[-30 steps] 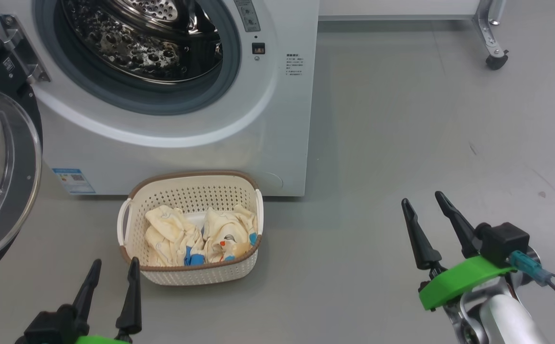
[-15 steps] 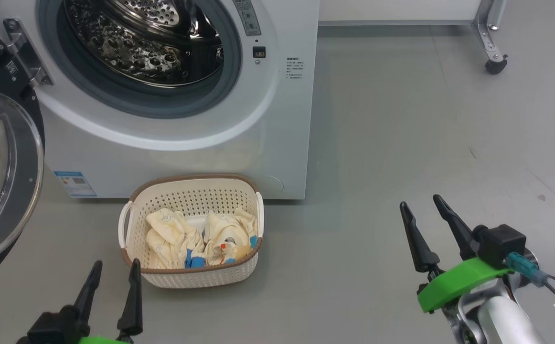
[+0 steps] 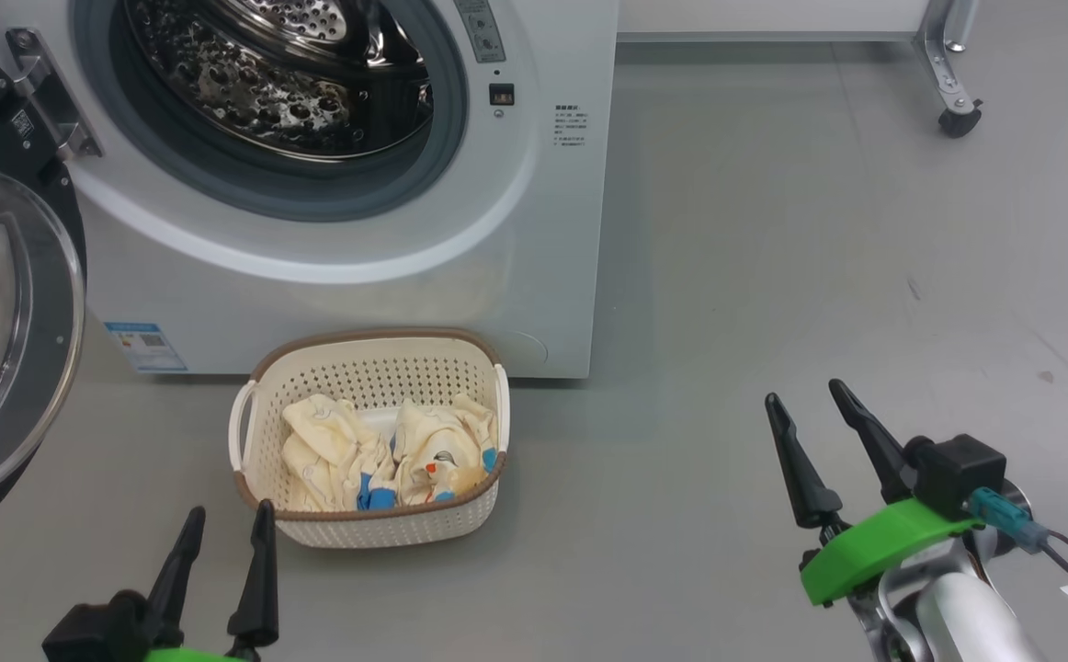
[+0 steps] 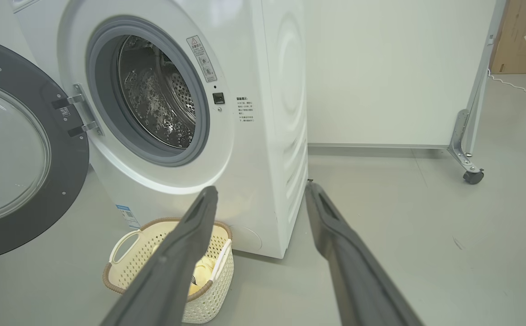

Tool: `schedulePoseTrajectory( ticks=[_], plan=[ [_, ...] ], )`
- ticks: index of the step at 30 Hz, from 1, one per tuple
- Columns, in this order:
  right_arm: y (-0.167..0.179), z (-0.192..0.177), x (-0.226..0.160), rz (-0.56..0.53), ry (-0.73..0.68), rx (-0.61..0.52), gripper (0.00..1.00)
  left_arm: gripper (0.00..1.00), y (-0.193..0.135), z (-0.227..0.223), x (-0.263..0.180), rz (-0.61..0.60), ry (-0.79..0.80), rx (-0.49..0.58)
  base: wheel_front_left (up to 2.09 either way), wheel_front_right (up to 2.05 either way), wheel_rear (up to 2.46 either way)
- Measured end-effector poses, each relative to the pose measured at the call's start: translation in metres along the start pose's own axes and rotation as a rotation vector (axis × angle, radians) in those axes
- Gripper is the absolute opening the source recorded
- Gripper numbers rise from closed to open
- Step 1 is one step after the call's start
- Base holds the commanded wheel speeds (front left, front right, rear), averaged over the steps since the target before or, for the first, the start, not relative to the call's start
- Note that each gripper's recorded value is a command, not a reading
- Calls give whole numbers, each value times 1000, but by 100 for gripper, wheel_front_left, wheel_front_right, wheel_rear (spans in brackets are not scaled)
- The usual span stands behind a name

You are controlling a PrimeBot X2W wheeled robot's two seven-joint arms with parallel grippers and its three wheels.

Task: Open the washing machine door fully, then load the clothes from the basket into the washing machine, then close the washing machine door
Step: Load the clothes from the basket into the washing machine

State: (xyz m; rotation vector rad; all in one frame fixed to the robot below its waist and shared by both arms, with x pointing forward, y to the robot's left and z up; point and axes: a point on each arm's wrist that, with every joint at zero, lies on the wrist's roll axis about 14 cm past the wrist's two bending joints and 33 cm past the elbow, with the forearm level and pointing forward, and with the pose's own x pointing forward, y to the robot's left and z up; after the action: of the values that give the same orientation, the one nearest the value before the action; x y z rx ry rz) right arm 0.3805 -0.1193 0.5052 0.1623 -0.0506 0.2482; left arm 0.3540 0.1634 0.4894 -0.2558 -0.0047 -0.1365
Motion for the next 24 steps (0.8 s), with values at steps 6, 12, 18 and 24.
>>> schedulePoseTrajectory(
  ticks=[6,12,18,24],
  plan=[
    [0,-5,2,2,14,3,100,100,5,-3,0,13,9,-1,137,-137,0],
    [1,-7,3,6,19,4,100,100,14,1,0,52,0,37,203,-203,0],
    [3,-7,4,11,20,4,100,100,16,7,3,61,-19,53,150,-150,0],
    [4,-8,6,16,23,5,100,100,14,3,2,46,-7,65,81,-81,0]
  ],
)
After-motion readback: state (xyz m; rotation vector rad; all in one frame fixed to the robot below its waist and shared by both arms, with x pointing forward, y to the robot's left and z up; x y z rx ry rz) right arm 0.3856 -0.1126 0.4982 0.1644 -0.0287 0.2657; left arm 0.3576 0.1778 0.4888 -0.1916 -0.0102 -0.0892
